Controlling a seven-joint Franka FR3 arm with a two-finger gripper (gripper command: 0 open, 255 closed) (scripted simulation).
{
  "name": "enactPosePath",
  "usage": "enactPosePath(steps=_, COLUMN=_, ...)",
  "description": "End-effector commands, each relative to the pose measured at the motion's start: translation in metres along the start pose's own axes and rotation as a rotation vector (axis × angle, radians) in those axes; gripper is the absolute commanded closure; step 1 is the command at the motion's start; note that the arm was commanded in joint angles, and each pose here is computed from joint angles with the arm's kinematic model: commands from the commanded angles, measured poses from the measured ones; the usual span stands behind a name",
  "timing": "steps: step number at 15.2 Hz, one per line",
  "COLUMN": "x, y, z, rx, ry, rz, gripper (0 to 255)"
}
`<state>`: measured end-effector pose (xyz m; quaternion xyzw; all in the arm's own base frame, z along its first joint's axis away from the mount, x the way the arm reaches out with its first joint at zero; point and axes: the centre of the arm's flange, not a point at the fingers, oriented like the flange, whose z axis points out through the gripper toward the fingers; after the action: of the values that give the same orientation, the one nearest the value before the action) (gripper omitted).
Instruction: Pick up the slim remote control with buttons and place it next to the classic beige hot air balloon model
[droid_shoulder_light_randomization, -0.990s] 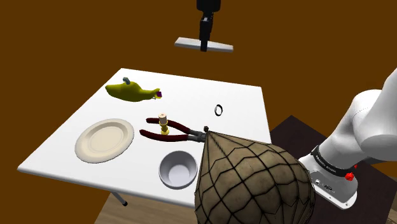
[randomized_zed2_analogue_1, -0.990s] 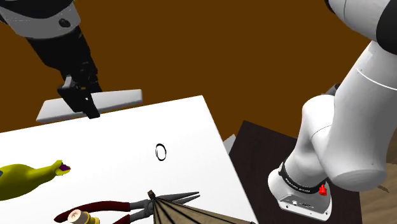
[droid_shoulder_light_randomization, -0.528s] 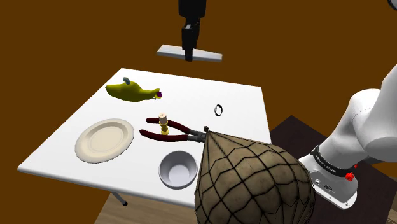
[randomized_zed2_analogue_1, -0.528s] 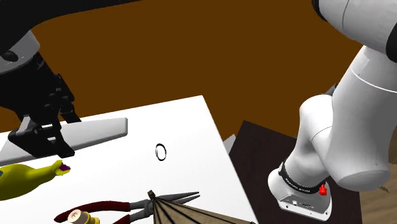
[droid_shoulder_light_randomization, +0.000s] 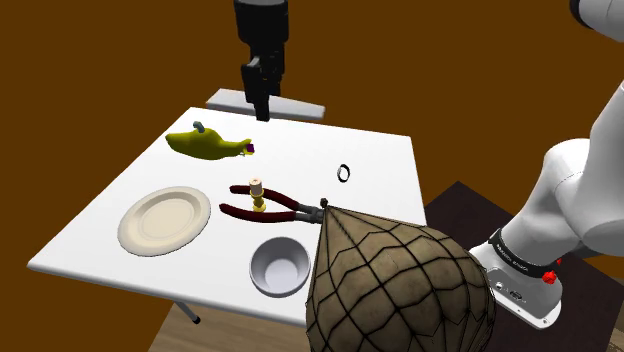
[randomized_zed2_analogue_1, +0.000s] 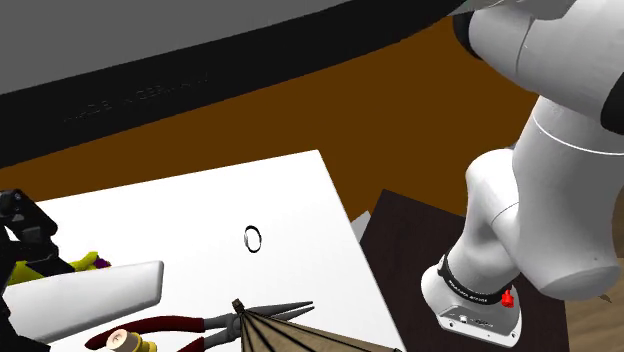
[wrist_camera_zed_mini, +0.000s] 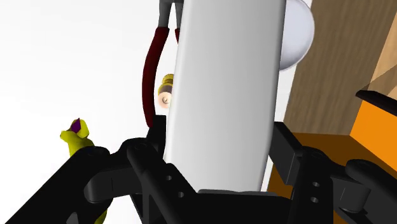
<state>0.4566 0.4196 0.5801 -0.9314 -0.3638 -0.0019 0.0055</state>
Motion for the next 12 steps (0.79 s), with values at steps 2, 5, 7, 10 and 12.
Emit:
enactPosePath(steps=2, x=0.01, y=-0.038, z=0.0, rx=0.0, ry=0.0, rz=0.002, gripper=255)
enactPosePath(steps=5, x=0.023, y=-0.075, z=0.0, rx=0.0, ry=0.0, rz=0.002, gripper=255)
enactPosePath(steps=7, x=0.032, y=-0.1, z=0.0, rx=0.0, ry=0.0, rz=0.002, gripper=255)
enactPosePath(steps=10, x=0.046, y=-0.137, z=0.0, rx=0.0, ry=0.0, rz=0.002, gripper=255)
enactPosePath(steps=12, x=0.055, y=-0.162, z=0.001, rx=0.0, ry=0.0, rz=0.002, gripper=255)
